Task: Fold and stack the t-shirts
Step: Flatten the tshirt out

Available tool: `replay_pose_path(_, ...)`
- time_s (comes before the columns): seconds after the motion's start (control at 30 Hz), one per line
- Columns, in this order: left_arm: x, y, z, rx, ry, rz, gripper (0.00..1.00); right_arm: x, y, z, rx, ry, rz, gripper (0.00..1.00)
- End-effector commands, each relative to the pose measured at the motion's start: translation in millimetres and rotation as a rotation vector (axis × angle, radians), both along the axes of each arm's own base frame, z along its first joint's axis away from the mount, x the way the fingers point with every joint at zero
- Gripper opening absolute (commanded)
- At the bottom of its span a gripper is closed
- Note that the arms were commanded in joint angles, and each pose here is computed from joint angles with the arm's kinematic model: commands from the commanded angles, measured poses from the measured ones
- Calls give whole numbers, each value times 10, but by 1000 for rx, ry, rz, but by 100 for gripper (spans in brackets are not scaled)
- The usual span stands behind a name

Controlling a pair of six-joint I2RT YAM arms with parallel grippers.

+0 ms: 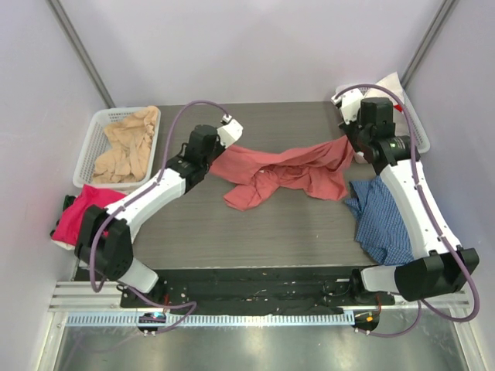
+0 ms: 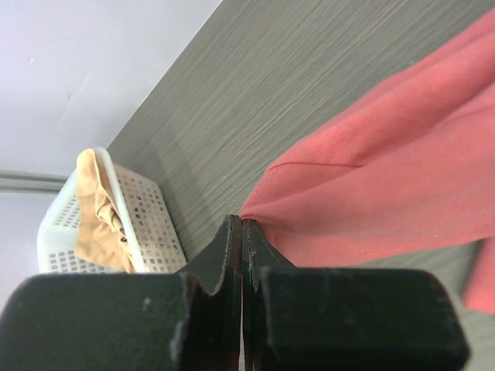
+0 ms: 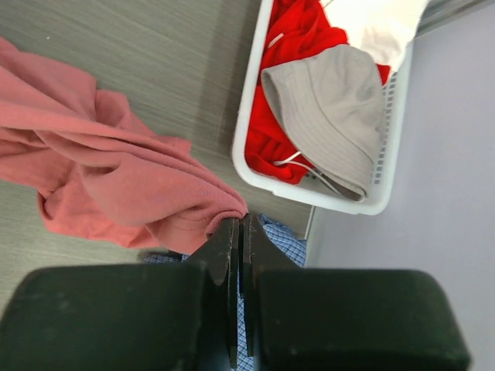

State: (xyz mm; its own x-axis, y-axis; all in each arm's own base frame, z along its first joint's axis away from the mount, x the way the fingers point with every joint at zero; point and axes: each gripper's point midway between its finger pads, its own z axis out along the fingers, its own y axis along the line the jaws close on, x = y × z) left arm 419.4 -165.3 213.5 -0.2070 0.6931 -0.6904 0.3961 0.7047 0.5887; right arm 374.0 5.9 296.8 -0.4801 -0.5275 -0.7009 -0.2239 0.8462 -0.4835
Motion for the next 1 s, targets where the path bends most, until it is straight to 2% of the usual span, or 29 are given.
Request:
replay_pose_path(0.0,341,3,-95,3,-50,16,0,156,93,-30,41,-20,17,1)
replay_pose_path(0.07,478,-23,-140,3,-66,21,0,185,123,-72,45,-15,27,1)
replay_pose_path(0.1,542,-55,-320,20,-40,21,0,206,136,-82,44,-18,29,1)
replay_pose_path(0.33,1023,-254,-813,51,-40,36,0,317,255,-324,44,21,53,1)
replay_pose_path(0.6,1266,-273,-861,41,-118,96,0,367,429,-510,52,45,80,1)
replay_pose_path(0.63,1277,-265,-843,34,-124,102,14,368,439,-524,54,46,78,1)
replay_pose_path(0.7,1260,-259,-757,9,-143,115,28,368,504,-575,58,54,88,1)
replay_pose_path(0.73,1226,-239,-773,0,-141,117,52,360,531,-584,63,54,91,1)
replay_pose_path(0.8,1168,-227,-616,-41,-160,121,69,357,550,-617,61,53,90,1)
replay_pose_path(0.83,1102,-222,-612,-48,-151,118,80,351,577,-633,64,55,94,1)
replay_pose_path(0.9,1005,-214,-420,-85,-155,111,83,336,588,-698,72,62,89,1)
replay_pose_path(0.97,801,-301,-522,-135,-49,55,82,322,588,-741,75,65,88,1)
